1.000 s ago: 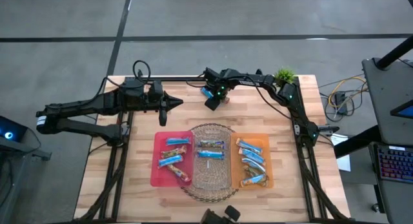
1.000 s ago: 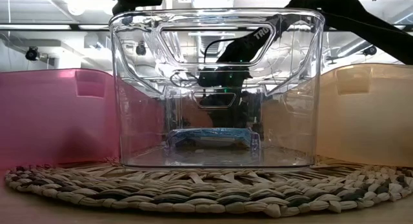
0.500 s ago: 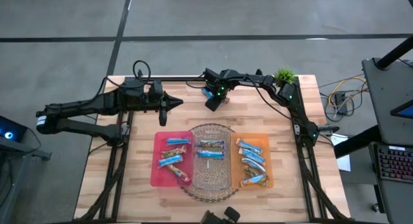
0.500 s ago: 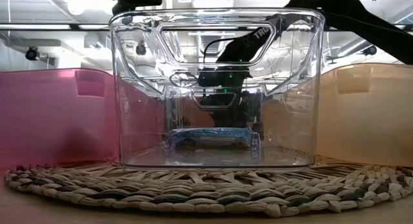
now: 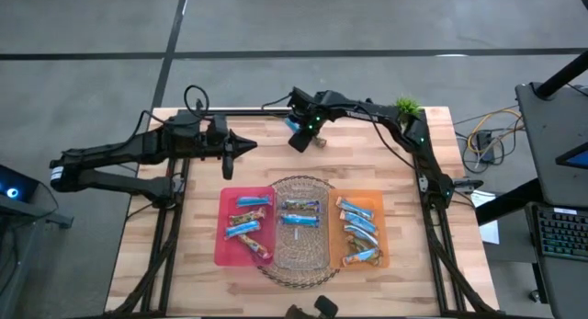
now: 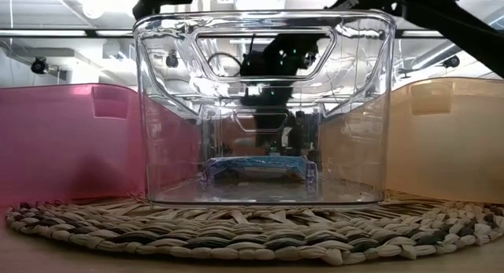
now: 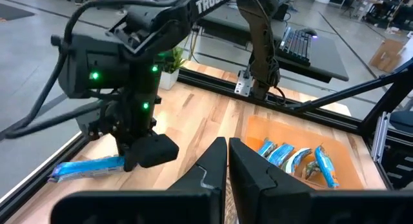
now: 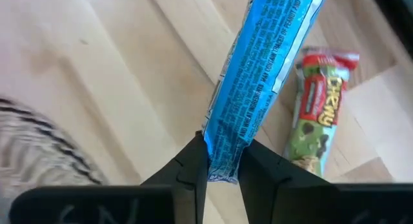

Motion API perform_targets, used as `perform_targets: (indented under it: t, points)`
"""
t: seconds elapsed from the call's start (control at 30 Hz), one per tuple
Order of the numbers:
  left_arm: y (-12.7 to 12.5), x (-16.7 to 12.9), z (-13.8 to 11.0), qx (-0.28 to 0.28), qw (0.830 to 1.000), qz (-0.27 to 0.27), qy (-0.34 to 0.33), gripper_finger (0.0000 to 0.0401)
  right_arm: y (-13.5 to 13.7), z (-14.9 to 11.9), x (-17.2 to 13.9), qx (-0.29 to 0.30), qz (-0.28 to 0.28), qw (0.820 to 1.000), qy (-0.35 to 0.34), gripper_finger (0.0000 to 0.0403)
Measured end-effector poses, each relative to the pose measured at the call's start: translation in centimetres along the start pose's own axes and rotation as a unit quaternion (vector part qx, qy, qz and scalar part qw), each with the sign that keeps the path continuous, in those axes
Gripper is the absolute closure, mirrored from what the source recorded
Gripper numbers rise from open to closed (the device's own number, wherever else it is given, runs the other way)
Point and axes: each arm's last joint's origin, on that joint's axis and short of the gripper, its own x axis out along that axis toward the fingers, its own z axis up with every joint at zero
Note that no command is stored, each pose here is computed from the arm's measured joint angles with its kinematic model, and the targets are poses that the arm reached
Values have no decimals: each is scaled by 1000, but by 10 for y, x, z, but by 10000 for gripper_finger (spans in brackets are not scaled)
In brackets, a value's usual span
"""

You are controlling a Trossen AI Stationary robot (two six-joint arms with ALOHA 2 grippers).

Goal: Pick and place Granola Bars by type
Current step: Put the blue granola bar into the transparent bin

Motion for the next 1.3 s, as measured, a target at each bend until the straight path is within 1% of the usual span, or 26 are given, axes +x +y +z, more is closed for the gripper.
perform_targets:
  t: [0.17, 0.27, 0.4, 0.53, 0.6, 0.87, 1.0, 1.17, 1.3]
  points:
    - [0, -4, 1, 1, 1000, -1, -6, 401, 19, 4, -32, -17, 14, 999, -33, 341]
    - [0, -6, 2, 5, 1000, -2, -9, 401, 34, 2, -52, -39, 19, 998, -34, 341]
    - [0, -7, 2, 7, 1000, -2, -9, 401, 56, -8, -72, -70, 26, 997, -26, 341]
    - [0, -8, 1, 14, 1000, -1, -5, 401, 81, -21, -95, -98, 37, 994, -25, 341]
    - [0, -8, 0, 15, 1000, 0, -1, 401, 93, -29, -101, -111, 41, 993, -18, 341]
    - [0, -8, -2, 18, 1000, 2, 9, 401, 141, -61, -123, -148, 72, 986, 11, 340]
    - [1, -8, -2, 18, 1000, 2, 9, 401, 163, -74, -125, -155, 101, 982, 27, 340]
    - [0, -8, -2, 18, 1000, 2, 9, 401, 187, -89, -125, -181, 115, 976, 35, 340]
    - [1, -8, -2, 17, 1000, 2, 9, 401, 199, -97, -124, -187, 119, 974, 41, 340]
